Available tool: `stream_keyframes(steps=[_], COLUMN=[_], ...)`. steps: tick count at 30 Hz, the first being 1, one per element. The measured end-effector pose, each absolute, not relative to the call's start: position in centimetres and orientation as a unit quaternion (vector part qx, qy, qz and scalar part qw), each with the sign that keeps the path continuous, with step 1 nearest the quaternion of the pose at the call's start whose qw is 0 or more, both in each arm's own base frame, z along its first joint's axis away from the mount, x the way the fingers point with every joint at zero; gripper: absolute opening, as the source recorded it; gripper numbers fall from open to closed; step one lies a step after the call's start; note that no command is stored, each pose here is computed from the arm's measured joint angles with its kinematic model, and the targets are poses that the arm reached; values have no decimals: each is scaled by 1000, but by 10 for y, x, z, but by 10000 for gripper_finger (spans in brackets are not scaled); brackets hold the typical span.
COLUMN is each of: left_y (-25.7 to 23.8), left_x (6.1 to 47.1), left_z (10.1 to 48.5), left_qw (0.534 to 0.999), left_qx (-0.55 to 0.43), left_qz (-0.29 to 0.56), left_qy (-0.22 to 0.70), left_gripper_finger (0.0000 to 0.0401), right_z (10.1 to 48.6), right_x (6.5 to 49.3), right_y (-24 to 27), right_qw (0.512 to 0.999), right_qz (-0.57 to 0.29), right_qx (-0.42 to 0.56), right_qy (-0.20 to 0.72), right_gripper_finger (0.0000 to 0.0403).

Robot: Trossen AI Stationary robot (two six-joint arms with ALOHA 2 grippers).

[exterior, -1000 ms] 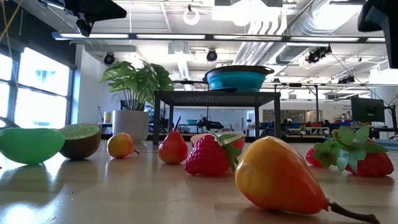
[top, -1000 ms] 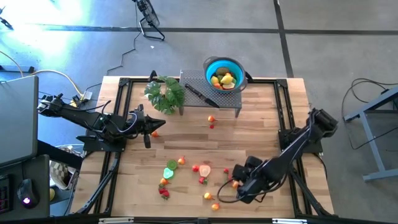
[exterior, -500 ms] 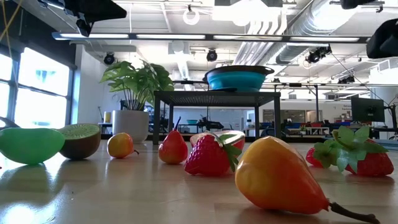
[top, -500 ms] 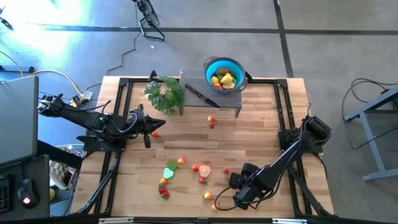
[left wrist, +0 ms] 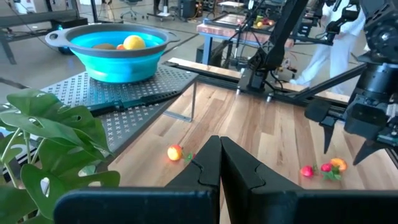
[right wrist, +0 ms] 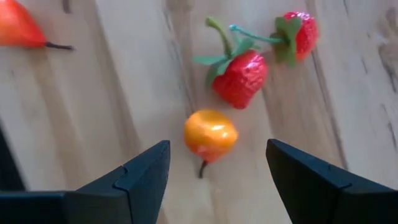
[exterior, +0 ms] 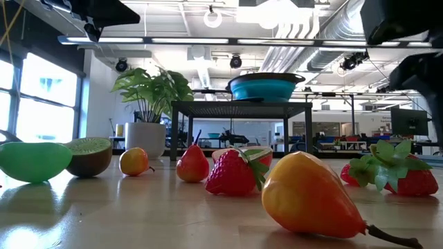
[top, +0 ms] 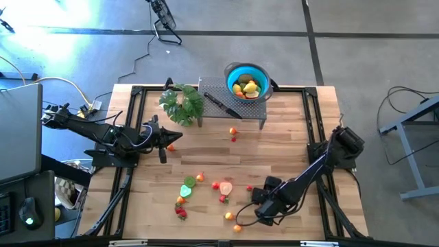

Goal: Pick & Place Fruit
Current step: Put the yellow pear in the blue bowl on the shelf

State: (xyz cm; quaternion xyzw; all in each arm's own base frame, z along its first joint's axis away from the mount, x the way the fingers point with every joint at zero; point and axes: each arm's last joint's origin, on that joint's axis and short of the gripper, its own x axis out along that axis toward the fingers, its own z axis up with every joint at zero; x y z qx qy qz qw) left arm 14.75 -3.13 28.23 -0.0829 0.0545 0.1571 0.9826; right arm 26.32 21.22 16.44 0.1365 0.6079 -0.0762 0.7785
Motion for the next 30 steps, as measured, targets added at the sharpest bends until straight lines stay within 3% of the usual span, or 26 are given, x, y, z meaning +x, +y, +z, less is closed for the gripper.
stream_keyframes(steps=[10, 25, 30], left_y=[-31, -31, -31], left_x=[147, 147, 147], left_z=[282, 282, 282], left_qw=[982, 982, 982], left_qx=[-82, -82, -82], left_qz=[158, 158, 158], left_qy=[56, 56, 56], left_gripper_finger=[0, 0, 0], right_z=[143, 143, 143], right_x=[262, 262, 263], right_y=[203, 203, 203], right_qw=[777, 781, 781], right_qz=[-48, -49, -48], right_qx=[151, 149, 150], right_qy=[609, 604, 604], right_gripper_finger=[258, 258, 233])
